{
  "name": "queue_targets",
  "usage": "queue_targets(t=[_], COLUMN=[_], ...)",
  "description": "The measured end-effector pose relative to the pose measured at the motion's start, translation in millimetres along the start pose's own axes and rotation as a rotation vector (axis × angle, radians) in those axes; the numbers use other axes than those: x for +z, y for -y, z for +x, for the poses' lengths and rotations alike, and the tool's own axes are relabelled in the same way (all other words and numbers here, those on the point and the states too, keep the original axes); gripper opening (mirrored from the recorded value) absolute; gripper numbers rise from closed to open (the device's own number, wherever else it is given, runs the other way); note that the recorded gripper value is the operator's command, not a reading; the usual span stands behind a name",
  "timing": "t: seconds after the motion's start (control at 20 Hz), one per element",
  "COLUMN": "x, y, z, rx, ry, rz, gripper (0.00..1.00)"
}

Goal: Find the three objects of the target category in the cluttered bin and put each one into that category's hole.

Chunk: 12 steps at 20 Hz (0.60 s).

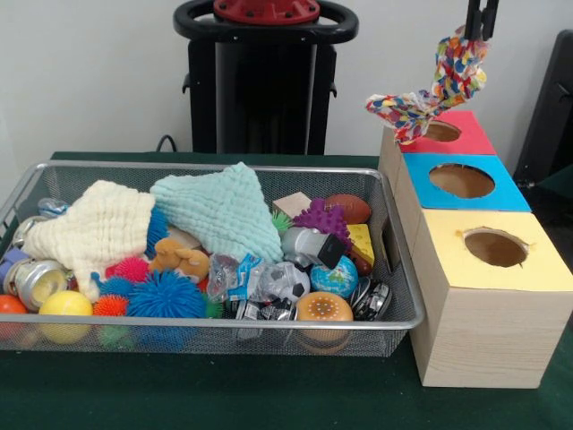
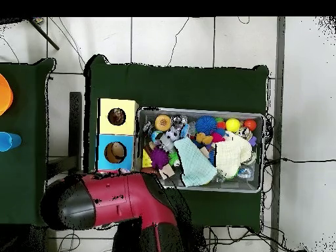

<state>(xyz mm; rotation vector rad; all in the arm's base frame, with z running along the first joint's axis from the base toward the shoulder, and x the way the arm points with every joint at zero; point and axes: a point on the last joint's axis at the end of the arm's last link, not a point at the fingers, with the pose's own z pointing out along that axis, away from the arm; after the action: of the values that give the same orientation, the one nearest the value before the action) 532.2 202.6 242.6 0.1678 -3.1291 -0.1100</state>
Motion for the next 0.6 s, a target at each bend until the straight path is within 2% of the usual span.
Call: queue_targets(t=[0.6], x=[11.9], y=[-5.7], z=[-7.7], rx=[-0.002], ry=[-0.003], rz=[0.005], gripper=[0.0])
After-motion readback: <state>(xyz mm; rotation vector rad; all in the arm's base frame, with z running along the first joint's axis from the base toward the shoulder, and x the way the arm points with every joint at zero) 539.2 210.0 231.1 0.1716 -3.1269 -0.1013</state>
